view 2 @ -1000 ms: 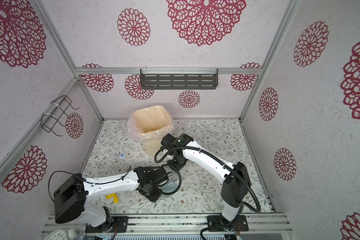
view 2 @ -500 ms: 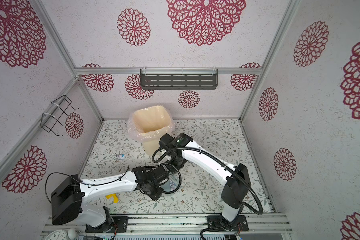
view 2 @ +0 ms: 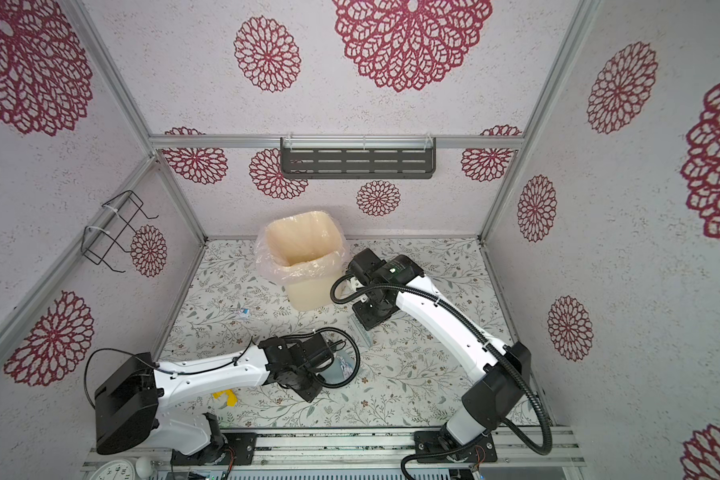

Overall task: Sweep away the paper scraps from the table
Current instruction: 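Lift the dustpan toward the bin with the left while the right withdraws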

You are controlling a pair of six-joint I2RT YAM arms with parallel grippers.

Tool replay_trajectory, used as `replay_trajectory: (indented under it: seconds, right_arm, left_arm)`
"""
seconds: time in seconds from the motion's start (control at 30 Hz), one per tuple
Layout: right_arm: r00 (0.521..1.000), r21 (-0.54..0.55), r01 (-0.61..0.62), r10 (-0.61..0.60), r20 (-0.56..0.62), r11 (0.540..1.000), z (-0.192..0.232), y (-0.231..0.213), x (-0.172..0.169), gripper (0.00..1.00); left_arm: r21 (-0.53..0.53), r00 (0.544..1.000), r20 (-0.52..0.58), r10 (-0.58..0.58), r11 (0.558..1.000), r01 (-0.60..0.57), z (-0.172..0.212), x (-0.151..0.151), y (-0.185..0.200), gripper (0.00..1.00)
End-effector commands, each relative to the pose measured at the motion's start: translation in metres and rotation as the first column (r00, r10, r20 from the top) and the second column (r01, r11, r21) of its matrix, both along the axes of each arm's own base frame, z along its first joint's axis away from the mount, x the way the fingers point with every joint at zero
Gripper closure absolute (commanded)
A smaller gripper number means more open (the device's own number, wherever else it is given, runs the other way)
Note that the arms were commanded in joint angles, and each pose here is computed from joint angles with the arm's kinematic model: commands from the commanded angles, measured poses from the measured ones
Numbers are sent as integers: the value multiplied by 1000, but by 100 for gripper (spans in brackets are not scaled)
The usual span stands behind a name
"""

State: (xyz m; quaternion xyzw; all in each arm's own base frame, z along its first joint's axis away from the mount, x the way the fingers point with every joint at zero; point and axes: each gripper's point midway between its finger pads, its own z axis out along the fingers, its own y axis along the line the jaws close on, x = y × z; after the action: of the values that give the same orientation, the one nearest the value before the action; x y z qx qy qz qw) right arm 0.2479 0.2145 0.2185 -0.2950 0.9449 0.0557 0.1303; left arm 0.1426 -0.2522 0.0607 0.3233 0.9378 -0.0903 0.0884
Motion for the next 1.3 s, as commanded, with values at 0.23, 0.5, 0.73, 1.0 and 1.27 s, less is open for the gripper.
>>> replay_trajectory:
  seconds: [0.23, 0.5, 0.73, 1.0, 1.27]
  right_arm:
    - [982, 142, 169, -180, 64, 975, 19, -41, 15, 100]
    - [973, 206, 217, -229, 36, 954, 9, -52, 16, 100]
    - [970, 238, 232, -244, 21, 943, 3, -53, 16, 100]
    - [967, 255, 241, -254, 21, 937, 1, -56, 18, 100]
    - [965, 270, 244, -260, 22, 931, 3, -59, 18, 100]
  left_arm:
    - [-127, 983, 180, 28, 992, -5, 57, 18, -1, 100]
    - [-151, 968, 249, 45, 989, -7, 109, 21, 5, 100]
    - [-195, 950, 305, 72, 981, -12, 166, 24, 4, 100]
    - [-216, 926, 351, 135, 974, -60, 216, 30, 18, 100]
    - [-232, 892, 370, 260, 956, -182, 260, 52, 61, 100]
